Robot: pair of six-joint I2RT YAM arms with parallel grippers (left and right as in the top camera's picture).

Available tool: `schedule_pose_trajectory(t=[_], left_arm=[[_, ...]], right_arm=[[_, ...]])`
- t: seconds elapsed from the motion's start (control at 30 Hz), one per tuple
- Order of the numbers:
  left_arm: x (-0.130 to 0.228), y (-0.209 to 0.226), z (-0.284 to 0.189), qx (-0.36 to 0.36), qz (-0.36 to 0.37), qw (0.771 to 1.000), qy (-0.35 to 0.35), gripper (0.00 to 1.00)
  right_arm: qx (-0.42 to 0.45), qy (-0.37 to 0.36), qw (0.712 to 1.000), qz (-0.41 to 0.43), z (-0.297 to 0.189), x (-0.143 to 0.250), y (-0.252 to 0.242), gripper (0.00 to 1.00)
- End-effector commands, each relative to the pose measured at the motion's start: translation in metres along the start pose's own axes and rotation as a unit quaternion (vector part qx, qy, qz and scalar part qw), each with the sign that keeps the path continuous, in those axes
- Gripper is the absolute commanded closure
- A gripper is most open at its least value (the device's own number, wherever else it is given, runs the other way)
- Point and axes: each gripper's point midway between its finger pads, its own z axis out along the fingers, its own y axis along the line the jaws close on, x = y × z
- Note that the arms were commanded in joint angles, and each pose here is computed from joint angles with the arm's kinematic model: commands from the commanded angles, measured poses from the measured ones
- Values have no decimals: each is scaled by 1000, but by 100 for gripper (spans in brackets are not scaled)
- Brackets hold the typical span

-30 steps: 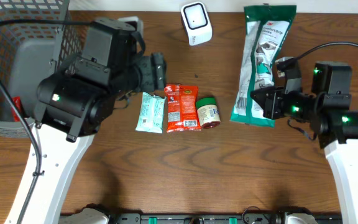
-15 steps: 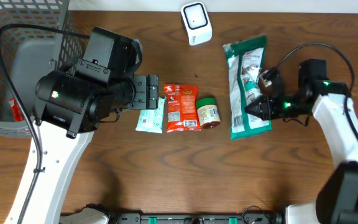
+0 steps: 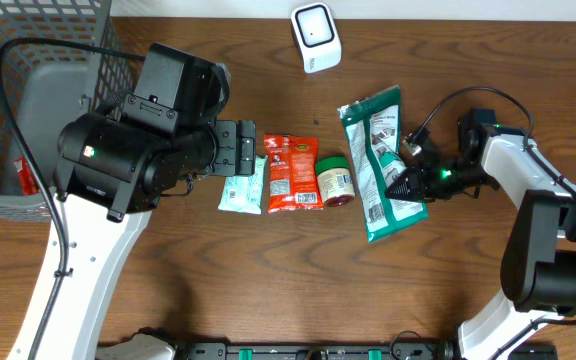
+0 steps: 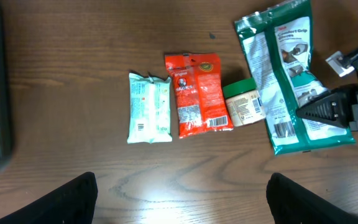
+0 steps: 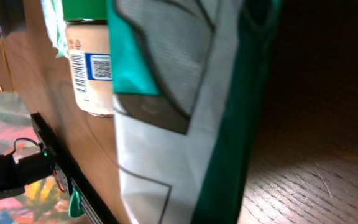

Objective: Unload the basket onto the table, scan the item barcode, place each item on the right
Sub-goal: 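Hold the glove packet with the right gripper and lay it right of the jar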

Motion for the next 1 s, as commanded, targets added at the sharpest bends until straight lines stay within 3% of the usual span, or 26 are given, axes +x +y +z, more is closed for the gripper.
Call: schedule_pose_trajectory(t=[0.0,0.13,0.2,0.23,0.4,0.6,0.87,0.97], left_arm=[[-2,0,0,0,7,1000,-1,13],[-2,0,0,0,7,1000,-1,13],[-2,0,0,0,7,1000,-1,13],[-2,0,0,0,7,1000,-1,13],[-2,0,0,0,7,1000,-1,13],[-2,0,1,0,7,1000,0,12],[-4,2,3,-6,7,1000,-1,13],[-5,6,3,-19,5,1000,-5,12]], right_arm=[[-11,5,1000,16,4,2,-3,89],[28,17,998,53,4,6,-16,73],[61,25,995,73,3,10,-27,52],[77,28,993,83,2,12,-32,47],[105,26,989,97,-2,10,-41,38],[141,11,983,116,-13,-3,-48,35],[153,-10,982,110,-30,-24,-41,52],[153,-10,982,109,-37,-29,-34,53]])
